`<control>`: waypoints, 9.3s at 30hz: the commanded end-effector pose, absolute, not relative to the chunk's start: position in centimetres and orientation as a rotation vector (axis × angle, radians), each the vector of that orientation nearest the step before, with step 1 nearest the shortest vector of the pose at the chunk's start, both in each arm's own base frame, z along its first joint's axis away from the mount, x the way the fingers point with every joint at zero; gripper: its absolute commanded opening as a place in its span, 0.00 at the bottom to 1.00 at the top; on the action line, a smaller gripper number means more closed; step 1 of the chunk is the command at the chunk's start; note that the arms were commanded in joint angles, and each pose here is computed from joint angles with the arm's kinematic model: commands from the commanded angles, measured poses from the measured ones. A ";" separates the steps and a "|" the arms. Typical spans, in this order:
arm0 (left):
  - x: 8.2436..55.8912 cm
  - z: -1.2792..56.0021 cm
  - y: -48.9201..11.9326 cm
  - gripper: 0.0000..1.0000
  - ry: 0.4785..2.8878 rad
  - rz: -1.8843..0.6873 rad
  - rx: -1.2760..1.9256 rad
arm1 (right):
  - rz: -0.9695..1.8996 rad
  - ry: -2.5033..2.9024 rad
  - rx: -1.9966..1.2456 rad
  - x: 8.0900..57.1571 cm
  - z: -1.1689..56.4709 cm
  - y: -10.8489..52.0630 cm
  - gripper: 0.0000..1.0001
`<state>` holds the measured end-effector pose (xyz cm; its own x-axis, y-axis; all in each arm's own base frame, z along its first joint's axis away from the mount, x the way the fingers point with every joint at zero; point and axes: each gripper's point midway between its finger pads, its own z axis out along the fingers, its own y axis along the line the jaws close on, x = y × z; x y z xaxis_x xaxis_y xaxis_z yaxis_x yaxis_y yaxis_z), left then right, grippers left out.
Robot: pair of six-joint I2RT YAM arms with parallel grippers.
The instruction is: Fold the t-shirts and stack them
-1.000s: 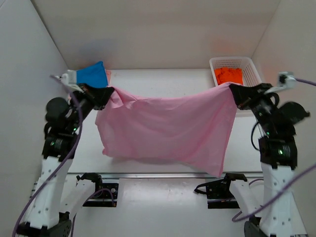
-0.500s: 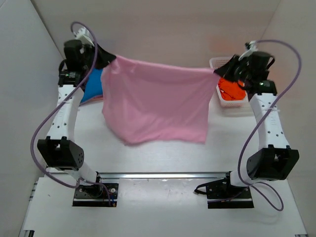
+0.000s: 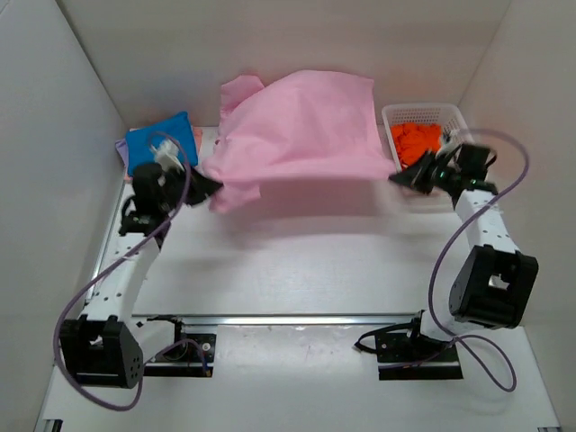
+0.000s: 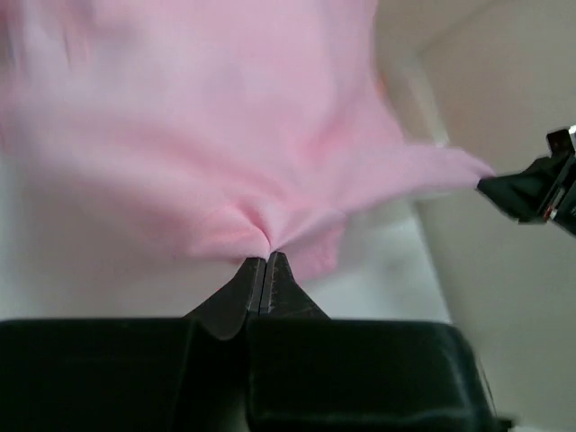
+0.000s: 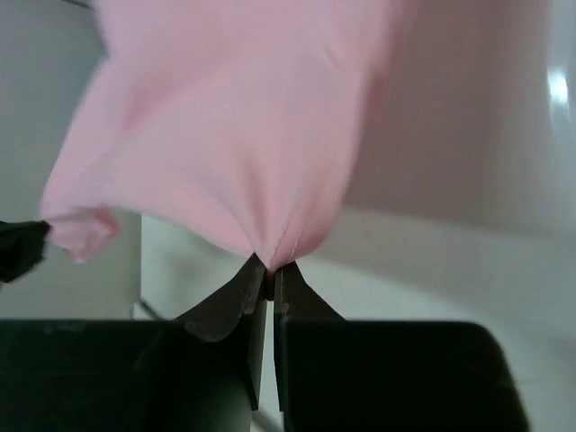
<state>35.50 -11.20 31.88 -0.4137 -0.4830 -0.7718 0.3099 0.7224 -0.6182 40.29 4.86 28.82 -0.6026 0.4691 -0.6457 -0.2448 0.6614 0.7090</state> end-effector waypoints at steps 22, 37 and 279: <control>18.6 8.5 -13.5 0.04 2.279 -1.017 -0.325 | 0.863 2.594 0.528 19.9 6.6 8.4 0.00; 24.6 34.9 -9.9 0.00 1.769 -0.636 -0.079 | 0.551 1.801 -0.047 26.6 34.4 7.2 0.00; 50.9 9.9 -8.1 0.99 2.151 -0.412 -0.014 | 0.755 2.467 0.103 33.5 11.9 13.4 0.19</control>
